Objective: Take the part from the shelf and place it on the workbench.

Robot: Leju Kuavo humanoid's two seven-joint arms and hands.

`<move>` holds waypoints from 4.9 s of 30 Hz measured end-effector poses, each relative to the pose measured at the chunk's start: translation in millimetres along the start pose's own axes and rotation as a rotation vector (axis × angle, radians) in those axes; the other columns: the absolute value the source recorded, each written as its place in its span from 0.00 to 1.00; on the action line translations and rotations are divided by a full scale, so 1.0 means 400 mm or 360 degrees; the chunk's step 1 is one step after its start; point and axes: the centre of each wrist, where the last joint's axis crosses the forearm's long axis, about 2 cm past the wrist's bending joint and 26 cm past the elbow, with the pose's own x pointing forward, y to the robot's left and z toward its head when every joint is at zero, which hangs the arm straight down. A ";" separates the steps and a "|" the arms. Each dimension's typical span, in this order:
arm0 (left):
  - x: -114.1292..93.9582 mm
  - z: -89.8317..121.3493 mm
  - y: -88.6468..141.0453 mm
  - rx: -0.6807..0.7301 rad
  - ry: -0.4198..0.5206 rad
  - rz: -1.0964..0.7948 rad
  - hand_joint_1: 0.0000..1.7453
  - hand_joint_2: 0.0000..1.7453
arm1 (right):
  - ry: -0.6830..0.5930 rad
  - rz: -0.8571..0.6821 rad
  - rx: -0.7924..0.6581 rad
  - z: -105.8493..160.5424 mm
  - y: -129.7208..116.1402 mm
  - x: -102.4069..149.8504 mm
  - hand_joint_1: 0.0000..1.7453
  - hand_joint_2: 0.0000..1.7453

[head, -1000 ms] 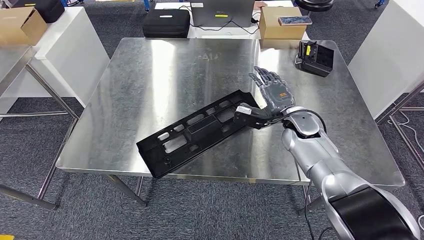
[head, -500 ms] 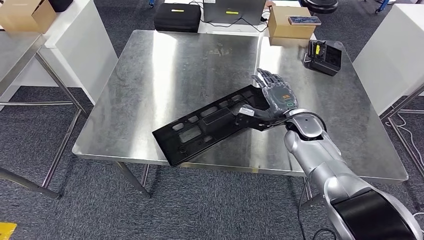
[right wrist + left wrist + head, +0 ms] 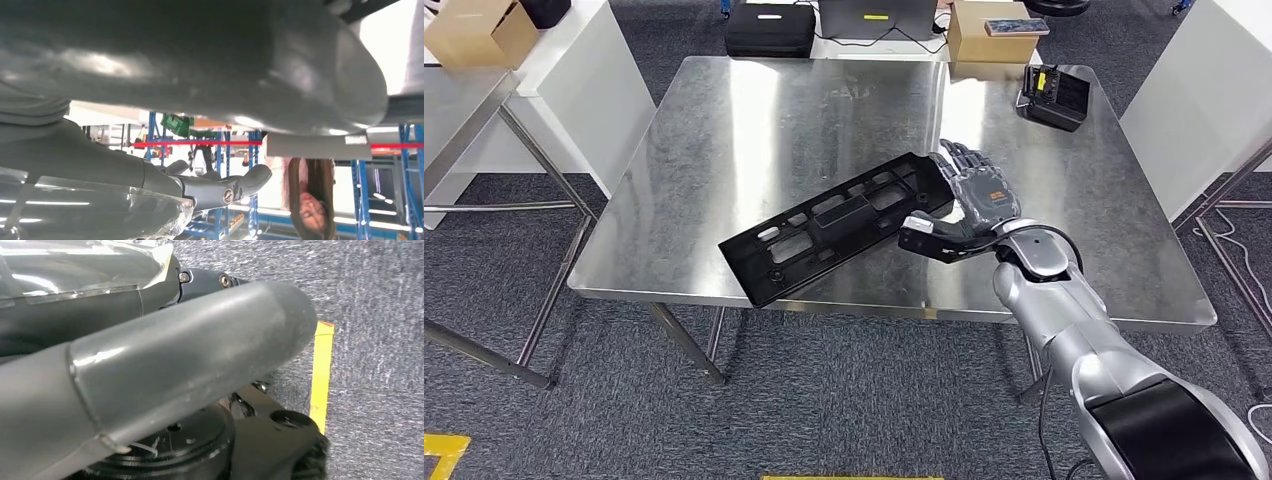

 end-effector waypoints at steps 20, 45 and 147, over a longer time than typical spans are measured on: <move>0.004 -0.002 -0.002 -0.0021 -0.0015 0.0002 0.00 0.00 | 0.0020 0.0009 0.0002 0.011 0.004 -0.014 0.00 0.00; 0.004 -0.003 0.003 -0.0020 -0.0017 -0.0007 0.00 0.00 | 0.0034 0.0027 0.0002 0.035 0.027 -0.023 0.00 0.00; 0.003 0.000 -0.011 -0.0040 -0.0011 -0.0004 0.00 0.00 | 0.0203 -0.0083 -0.0034 0.107 0.063 -0.084 0.00 0.00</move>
